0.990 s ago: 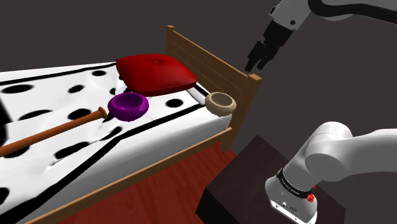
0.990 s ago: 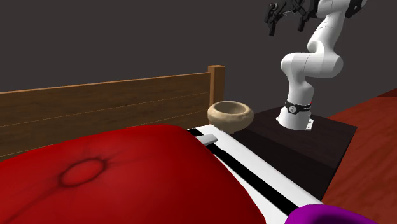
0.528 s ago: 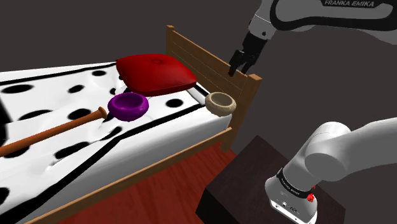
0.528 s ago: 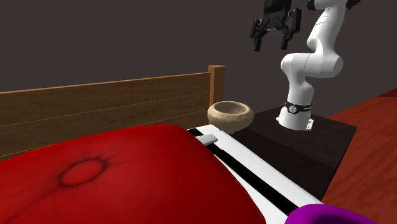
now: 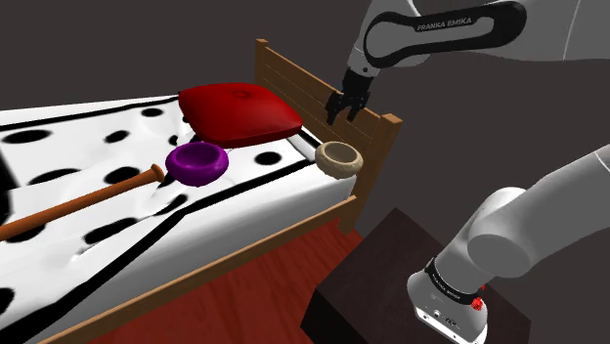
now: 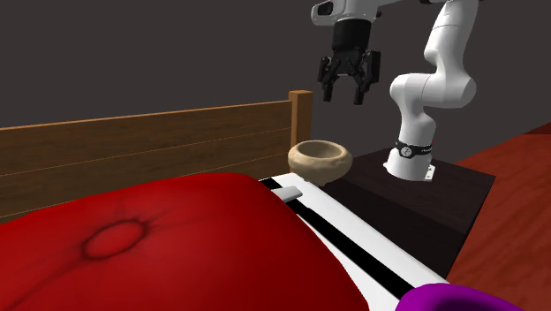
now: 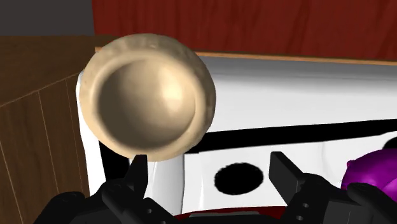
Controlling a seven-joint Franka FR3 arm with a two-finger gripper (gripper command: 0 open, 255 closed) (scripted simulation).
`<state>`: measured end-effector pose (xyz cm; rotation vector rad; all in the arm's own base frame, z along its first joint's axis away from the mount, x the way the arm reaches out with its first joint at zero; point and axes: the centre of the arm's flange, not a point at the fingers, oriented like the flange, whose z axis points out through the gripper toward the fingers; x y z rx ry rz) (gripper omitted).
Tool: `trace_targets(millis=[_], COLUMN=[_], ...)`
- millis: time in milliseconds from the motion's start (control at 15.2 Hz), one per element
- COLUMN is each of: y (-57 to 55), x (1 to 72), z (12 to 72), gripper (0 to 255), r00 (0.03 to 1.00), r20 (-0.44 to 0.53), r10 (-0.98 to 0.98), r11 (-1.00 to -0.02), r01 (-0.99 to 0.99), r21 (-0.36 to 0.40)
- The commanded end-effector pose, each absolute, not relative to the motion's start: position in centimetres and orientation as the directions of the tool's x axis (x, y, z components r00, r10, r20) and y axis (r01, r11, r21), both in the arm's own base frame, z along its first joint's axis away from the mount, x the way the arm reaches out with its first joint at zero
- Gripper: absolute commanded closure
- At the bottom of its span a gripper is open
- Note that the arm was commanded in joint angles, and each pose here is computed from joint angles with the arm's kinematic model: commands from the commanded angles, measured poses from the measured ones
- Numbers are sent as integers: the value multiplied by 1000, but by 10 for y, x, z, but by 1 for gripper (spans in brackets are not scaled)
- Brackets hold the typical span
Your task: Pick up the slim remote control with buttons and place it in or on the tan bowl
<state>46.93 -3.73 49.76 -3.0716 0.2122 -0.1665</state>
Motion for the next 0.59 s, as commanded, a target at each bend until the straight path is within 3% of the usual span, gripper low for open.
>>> trace_targets(millis=[0, 528], y=[-40, -61], x=[491, 571], z=[480, 410], gripper=[0, 0], r00=[984, 981], r20=[94, 56], r10=[-149, -185], r11=[-988, -982], r01=[-144, -183], r21=[-60, -38])
